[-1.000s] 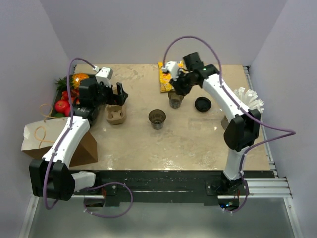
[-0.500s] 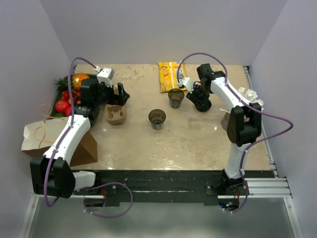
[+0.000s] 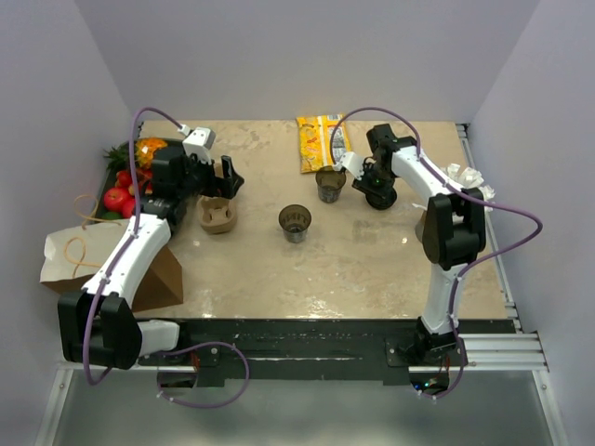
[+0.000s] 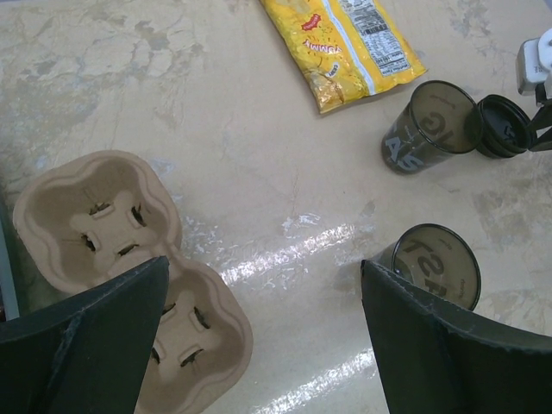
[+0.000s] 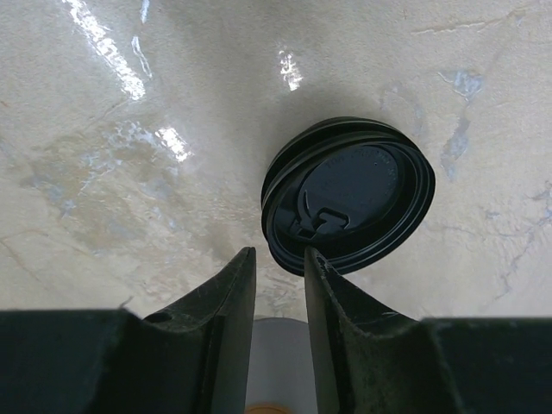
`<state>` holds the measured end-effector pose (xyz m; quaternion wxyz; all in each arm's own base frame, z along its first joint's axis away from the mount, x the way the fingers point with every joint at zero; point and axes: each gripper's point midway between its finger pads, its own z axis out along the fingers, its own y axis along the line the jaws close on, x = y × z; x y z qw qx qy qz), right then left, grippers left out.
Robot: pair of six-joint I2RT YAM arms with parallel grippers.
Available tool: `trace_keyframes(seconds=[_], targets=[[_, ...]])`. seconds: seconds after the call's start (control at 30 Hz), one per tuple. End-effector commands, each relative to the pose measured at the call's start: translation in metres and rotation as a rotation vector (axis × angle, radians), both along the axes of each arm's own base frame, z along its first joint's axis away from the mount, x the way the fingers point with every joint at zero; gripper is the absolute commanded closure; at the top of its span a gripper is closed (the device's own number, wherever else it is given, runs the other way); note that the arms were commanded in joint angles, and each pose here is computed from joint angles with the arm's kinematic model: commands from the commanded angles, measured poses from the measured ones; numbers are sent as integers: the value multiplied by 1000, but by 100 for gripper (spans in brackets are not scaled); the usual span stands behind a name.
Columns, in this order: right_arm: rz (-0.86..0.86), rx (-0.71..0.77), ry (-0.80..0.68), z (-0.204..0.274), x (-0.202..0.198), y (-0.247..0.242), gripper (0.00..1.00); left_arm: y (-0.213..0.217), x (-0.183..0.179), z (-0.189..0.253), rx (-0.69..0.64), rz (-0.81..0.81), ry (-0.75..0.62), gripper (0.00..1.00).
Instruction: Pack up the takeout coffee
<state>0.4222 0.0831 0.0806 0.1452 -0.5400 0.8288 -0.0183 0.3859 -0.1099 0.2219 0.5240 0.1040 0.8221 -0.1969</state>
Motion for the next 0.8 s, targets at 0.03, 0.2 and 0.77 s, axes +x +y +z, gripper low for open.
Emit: trace_keyframes(seconds=[0.03,0.2,0.77], targets=[[11,-26,0,-5,2,-3,68,-4,6,15,-21,-16,-48,4],[26,-9,23,-5,-3,0,66,-4,6,13,-21,-15,-47,4],[20,-19,46,-13,4,1,70,-4,5,9,-22,-15,-40,4]])
